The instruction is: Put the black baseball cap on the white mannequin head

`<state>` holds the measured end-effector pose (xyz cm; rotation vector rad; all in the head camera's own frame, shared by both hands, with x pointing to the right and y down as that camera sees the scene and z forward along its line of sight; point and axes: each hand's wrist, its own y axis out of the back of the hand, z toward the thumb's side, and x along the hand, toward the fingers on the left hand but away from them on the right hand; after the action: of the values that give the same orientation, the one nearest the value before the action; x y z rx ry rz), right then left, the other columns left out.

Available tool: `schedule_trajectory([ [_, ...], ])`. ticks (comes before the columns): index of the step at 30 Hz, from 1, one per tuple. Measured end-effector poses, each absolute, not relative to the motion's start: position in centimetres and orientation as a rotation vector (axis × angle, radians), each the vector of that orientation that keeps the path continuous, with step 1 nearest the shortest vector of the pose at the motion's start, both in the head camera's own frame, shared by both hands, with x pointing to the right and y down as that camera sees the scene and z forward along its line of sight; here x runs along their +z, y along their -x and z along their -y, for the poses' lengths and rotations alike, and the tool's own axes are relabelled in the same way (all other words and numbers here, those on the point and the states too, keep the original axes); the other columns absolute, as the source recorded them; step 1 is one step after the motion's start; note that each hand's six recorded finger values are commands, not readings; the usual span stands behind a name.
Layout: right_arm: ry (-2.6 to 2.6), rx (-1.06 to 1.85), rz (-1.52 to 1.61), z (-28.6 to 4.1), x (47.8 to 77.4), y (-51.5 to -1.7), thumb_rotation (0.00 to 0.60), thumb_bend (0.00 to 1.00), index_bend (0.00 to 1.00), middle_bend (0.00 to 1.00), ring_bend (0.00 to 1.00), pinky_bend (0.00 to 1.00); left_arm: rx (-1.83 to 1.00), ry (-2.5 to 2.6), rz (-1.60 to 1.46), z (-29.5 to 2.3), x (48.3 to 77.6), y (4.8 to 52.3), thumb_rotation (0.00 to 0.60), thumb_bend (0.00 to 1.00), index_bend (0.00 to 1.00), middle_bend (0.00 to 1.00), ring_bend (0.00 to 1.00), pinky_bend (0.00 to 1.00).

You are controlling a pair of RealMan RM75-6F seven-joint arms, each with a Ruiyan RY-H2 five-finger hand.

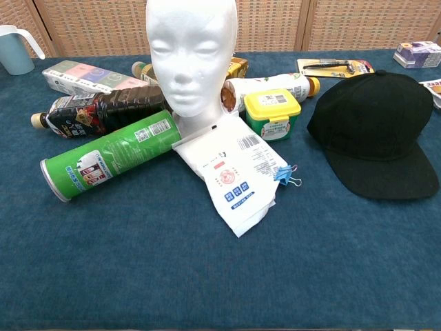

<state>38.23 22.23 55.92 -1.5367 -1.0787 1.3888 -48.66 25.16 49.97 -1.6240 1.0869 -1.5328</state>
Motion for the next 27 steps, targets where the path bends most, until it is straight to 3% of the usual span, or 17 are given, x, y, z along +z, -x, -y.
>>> schedule_trajectory([
  [18,1.572,1.32,1.101,-22.9,55.2,-37.4,0.6,0.17,0.45,0.48,0.49,0.55,-1.456,1.573,-1.082,-23.1,48.2,48.6,0.6,0.35,0.55,0.41,0.29,0.33],
  [27,1.674,1.198,1.032,-22.6,56.9,-33.6,0.6,0.12,0.46,0.49,0.51,0.56,-1.441,1.552,-1.074,-22.2,47.4,49.0,0.6,0.35,0.55,0.41,0.29,0.33],
])
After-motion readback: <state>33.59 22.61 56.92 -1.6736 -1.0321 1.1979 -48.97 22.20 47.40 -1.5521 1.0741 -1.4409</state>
